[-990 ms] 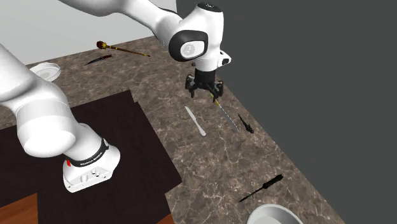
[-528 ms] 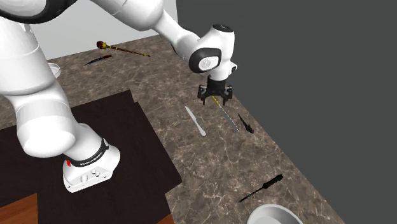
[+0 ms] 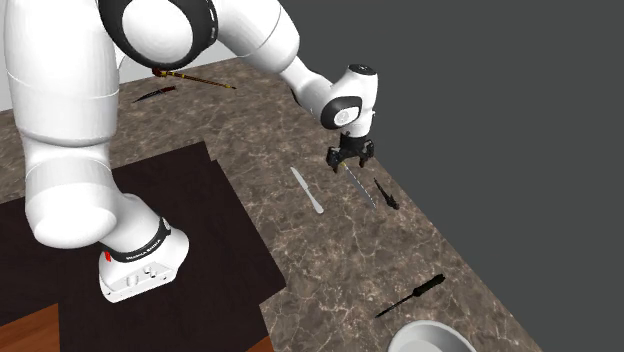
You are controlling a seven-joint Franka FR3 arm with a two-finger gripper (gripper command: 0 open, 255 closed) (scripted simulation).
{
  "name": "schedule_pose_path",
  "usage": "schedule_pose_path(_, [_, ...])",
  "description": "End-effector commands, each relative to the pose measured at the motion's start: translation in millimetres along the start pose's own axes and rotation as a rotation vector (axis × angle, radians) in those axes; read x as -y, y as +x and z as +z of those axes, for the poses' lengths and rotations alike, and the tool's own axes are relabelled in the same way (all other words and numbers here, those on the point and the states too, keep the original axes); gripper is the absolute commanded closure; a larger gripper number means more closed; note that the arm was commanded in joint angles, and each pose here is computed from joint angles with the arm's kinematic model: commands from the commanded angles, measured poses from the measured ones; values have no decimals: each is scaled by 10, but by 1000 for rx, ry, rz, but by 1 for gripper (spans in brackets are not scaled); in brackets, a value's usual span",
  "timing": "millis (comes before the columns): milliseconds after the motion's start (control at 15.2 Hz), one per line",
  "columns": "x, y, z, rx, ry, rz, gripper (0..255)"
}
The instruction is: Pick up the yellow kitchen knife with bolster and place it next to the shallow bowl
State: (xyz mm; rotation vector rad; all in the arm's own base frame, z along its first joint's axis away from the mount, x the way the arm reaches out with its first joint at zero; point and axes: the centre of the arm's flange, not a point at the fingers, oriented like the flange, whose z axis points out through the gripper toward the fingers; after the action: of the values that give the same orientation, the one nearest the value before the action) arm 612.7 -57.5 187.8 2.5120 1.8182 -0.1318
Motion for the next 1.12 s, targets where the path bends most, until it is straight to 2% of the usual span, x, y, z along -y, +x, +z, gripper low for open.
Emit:
schedule_pose_path(0, [-132,127,175,5,-4,-75,0])
schedule_pose_path(198, [-312,336,459,13,-10,-184,0])
schedule_pose_path(726, [-327,345,876,13,-11,-190,0])
schedule_pose_path(1056, [-327,345,876,13,-11,-190,0])
